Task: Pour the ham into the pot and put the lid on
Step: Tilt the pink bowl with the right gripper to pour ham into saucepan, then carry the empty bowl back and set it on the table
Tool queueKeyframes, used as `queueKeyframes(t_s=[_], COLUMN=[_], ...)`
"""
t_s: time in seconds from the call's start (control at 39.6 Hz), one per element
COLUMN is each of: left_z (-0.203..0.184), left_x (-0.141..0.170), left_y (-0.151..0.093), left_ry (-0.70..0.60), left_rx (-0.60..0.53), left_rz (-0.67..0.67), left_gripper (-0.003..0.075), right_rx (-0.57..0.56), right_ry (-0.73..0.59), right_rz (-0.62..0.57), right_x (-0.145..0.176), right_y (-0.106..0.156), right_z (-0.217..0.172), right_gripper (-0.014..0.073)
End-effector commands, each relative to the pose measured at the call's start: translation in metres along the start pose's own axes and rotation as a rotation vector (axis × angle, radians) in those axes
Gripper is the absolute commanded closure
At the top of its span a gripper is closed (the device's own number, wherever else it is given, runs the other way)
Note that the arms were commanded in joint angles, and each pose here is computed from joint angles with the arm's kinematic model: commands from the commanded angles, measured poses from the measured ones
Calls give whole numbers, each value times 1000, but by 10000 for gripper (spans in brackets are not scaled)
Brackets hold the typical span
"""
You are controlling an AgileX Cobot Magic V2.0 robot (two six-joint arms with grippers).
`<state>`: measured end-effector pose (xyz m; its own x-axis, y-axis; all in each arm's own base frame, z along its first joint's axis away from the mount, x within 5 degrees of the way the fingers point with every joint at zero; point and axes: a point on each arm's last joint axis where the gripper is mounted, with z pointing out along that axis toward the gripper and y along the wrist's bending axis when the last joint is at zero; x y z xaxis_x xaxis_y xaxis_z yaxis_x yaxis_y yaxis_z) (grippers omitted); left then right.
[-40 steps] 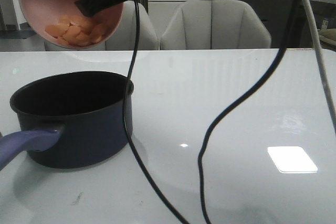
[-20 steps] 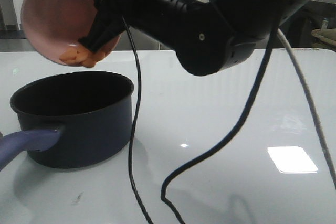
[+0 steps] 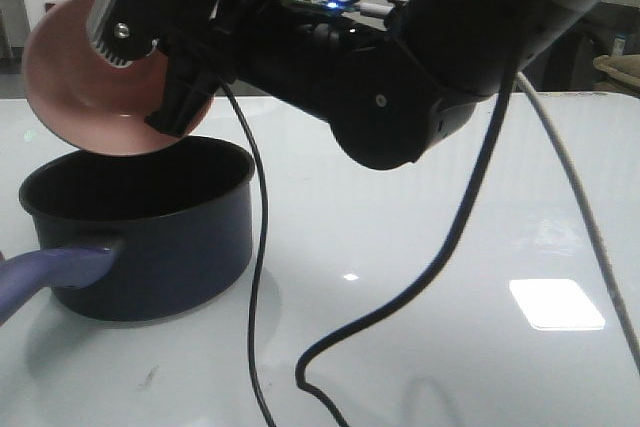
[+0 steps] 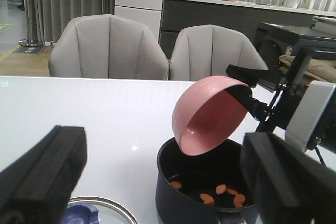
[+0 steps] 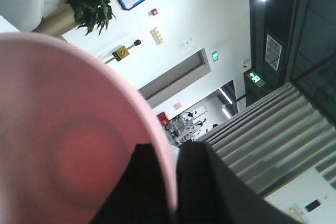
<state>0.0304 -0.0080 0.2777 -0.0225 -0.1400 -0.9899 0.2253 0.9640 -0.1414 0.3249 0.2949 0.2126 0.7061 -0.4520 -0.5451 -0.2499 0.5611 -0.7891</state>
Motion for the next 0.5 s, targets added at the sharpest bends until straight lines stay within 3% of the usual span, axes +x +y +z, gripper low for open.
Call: queueKeyframes(t_s=[0.0, 0.13, 0.23, 0.4, 0.48], left_z=[-5, -5, -5, -5, -5], left_x=[-16, -16, -16, -16, -16], left_y=[-2, -2, -2, -2, -2], left_ry=[-117, -117, -117, -117, -117], left_rx=[21, 21, 21, 21, 21], left_rz=[-5, -5, -5, -5, -5], left_gripper=[83, 83, 83, 83, 83], right_rx=[263, 316, 255, 58, 3], right_ry=[-121, -34, 98, 342, 416], right_rz=[189, 558, 772, 864, 877], right_x=[-23, -11, -6, -14, -21], right_y=[-46, -51, -50, -54, -67], right_z=[3, 2, 4, 0, -6], right_gripper=[460, 460, 460, 460, 460])
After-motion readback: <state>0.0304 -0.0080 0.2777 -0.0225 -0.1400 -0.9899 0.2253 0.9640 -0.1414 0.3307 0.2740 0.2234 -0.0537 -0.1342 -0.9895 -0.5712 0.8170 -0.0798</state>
